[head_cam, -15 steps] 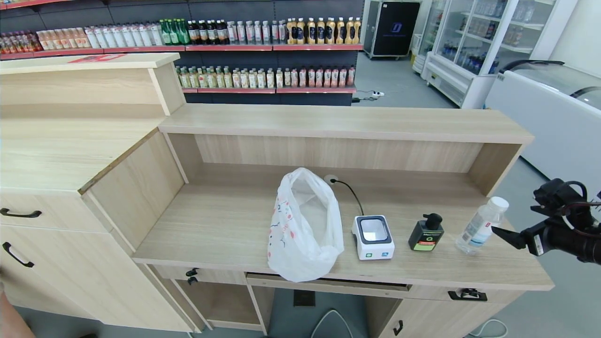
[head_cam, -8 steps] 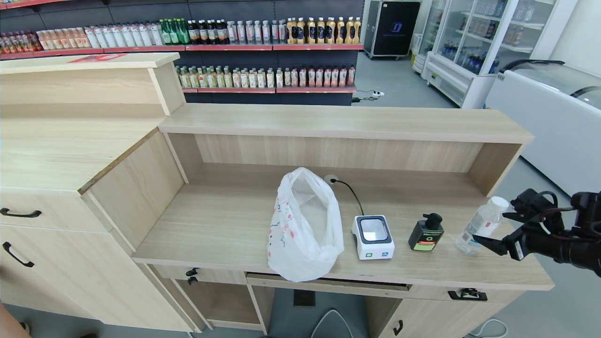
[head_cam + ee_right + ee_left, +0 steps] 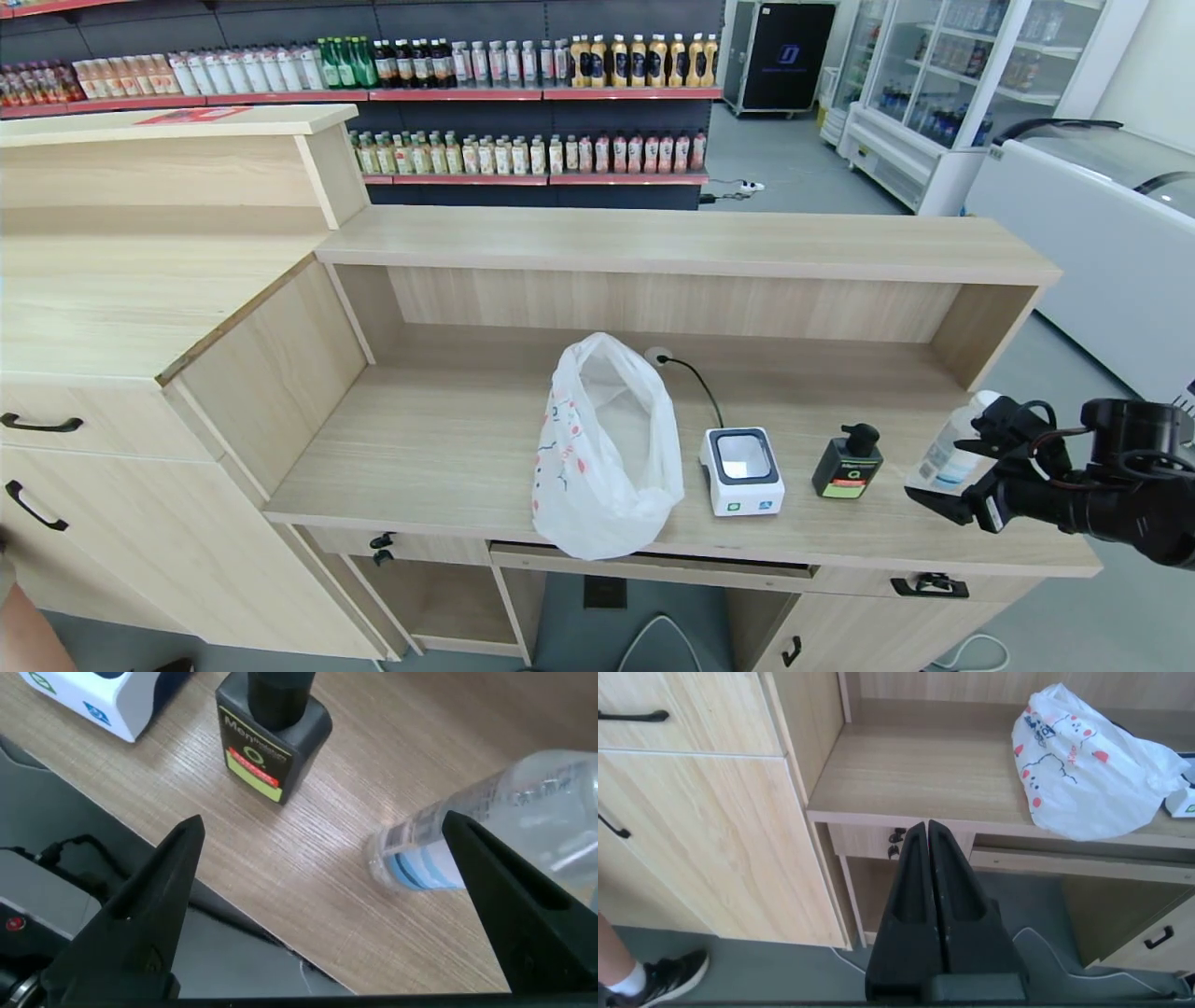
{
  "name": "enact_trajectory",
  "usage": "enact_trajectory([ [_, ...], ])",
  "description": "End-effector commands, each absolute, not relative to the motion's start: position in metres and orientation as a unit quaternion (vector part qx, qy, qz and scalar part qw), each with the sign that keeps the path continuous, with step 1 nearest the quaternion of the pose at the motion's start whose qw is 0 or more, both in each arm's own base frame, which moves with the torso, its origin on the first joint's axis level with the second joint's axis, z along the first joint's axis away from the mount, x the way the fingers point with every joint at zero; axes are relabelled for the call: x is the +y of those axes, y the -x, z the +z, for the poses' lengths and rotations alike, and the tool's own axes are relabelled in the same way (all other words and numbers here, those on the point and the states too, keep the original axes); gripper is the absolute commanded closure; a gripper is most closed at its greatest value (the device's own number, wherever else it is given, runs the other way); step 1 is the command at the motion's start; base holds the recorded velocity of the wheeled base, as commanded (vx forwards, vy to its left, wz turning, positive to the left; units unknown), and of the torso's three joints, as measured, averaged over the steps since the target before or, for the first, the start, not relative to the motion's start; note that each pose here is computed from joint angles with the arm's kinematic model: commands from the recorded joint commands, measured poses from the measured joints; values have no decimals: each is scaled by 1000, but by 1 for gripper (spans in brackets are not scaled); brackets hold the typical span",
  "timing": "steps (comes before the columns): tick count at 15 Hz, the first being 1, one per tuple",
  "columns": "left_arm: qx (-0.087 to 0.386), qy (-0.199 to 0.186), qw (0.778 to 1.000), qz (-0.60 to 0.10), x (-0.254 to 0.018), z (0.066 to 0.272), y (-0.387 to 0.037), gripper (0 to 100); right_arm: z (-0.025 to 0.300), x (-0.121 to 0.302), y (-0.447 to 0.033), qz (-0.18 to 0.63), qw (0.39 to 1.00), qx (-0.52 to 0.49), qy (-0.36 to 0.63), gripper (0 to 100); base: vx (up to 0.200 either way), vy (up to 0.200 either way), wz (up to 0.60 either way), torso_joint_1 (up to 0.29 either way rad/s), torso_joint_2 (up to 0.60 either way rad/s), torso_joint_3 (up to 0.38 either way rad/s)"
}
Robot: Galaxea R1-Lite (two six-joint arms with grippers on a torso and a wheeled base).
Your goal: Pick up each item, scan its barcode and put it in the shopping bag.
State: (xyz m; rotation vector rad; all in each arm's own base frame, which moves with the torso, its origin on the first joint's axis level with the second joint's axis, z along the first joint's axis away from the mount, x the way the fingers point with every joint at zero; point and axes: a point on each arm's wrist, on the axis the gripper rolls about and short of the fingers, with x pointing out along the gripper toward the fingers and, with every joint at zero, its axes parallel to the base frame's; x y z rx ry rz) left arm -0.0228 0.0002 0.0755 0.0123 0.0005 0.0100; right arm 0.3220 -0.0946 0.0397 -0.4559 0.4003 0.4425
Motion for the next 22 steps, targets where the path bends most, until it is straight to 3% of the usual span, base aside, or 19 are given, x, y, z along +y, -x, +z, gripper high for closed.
enact_trajectory([
  [1,0,-6,1000,5,0,75,23,100,33,-93,-328,223,928,199,221,0,0,0,0,0,0,0],
  [10,0,-6,1000,5,0,75,23,100,7,-81,-366,261,921,185,223,0,0,0,0,0,0,0],
  [22,0,-6,1000,5,0,75,23,100,-20,-69,-381,308,910,182,207,0,0,0,0,0,0,0],
])
